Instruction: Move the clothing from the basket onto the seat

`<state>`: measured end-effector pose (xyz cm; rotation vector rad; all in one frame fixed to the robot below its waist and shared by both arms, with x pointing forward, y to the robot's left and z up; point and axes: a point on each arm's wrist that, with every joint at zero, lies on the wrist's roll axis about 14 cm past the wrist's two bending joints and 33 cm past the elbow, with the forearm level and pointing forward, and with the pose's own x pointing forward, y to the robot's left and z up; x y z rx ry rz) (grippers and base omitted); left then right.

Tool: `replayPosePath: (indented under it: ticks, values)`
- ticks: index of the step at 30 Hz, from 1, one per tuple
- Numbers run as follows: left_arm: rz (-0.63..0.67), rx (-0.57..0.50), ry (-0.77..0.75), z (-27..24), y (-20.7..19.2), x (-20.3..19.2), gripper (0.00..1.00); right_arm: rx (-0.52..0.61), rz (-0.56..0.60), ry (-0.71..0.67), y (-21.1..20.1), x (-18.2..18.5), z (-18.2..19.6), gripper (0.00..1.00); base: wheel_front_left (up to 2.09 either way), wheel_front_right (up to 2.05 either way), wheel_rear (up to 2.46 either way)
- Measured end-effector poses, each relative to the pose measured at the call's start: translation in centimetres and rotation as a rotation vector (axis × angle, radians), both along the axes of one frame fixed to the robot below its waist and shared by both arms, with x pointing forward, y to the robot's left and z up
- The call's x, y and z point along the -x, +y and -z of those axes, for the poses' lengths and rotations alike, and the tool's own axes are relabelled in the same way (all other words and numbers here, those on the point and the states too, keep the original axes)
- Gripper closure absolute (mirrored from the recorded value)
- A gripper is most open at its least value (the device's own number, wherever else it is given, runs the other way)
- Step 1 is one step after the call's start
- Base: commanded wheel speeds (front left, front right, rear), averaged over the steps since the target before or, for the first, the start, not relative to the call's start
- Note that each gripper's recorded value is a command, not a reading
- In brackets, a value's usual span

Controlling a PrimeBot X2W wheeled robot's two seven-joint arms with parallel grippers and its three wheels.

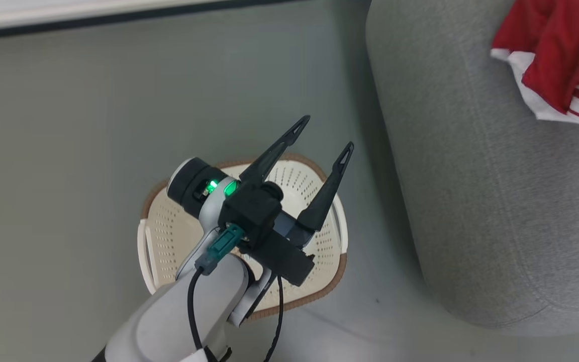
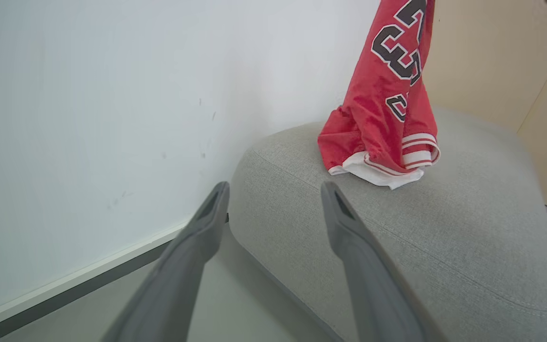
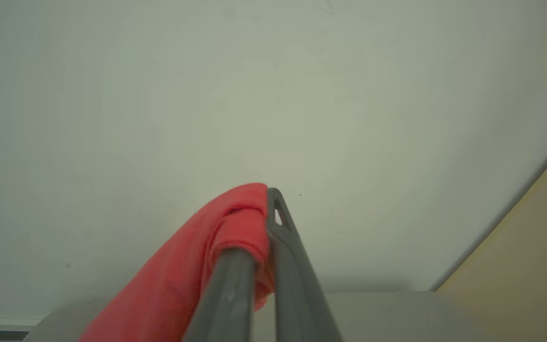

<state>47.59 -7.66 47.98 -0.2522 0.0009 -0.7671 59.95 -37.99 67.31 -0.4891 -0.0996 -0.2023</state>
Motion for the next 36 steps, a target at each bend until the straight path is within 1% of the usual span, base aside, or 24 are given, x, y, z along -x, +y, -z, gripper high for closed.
replayPosePath:
  ticks: [3,6,9,11,15,19,20,22,23,24,31,36]
  values:
    - [0.016,-0.008,0.012,1.2,-0.3,-0.4,0.00,-0.037,0.018,0.069,-0.3,-1.0,4.6,1.00,0.00,0.00,0.00]
    - [0.025,-0.009,0.026,2.3,-0.5,-0.9,0.00,-0.084,0.030,0.164,-0.1,-1.6,10.3,1.00,0.00,0.00,0.00]
    - [0.034,-0.036,0.038,4.1,-0.5,-1.3,0.00,-0.121,0.043,0.265,0.3,-1.6,16.1,1.00,0.00,0.00,0.00]
    - [0.038,-0.047,0.059,5.4,-0.5,-1.5,0.00,-0.137,0.065,0.319,0.0,-1.1,19.1,1.00,0.00,0.00,0.00]
    - [0.045,-0.048,0.087,6.9,-0.7,-1.7,0.00,-0.134,0.103,0.396,-1.1,0.1,22.9,1.00,0.00,0.00,0.00]
    - [0.050,-0.054,0.104,7.9,-0.8,-1.7,0.00,-0.135,0.121,0.413,-1.7,0.7,24.1,1.00,0.00,0.00,0.00]
    - [0.051,-0.056,0.106,8.0,-0.8,-1.7,0.00,-0.134,0.127,0.408,-1.8,0.8,24.2,0.92,0.00,0.00,0.00]
    - [0.050,-0.063,0.109,8.3,-0.7,-1.8,0.00,-0.140,0.129,0.400,-1.7,0.9,24.2,0.52,0.00,0.00,0.00]
    - [0.051,-0.066,0.108,8.3,-0.7,-1.8,0.00,-0.145,0.129,0.398,-1.7,0.9,24.2,0.24,0.00,0.00,0.00]
    - [0.051,-0.069,0.107,8.3,-0.7,-1.8,0.00,-0.148,0.128,0.397,-1.6,1.0,24.3,0.00,0.00,0.00,0.00]
    - [0.051,-0.080,0.091,7.6,-1.0,-1.8,0.00,-0.151,0.110,0.353,-1.6,1.9,22.8,0.00,0.00,0.00,0.00]
    - [0.032,-0.057,0.077,6.2,-1.0,-1.7,0.00,-0.153,0.093,0.346,-1.3,3.4,22.2,0.00,0.00,0.00,0.00]
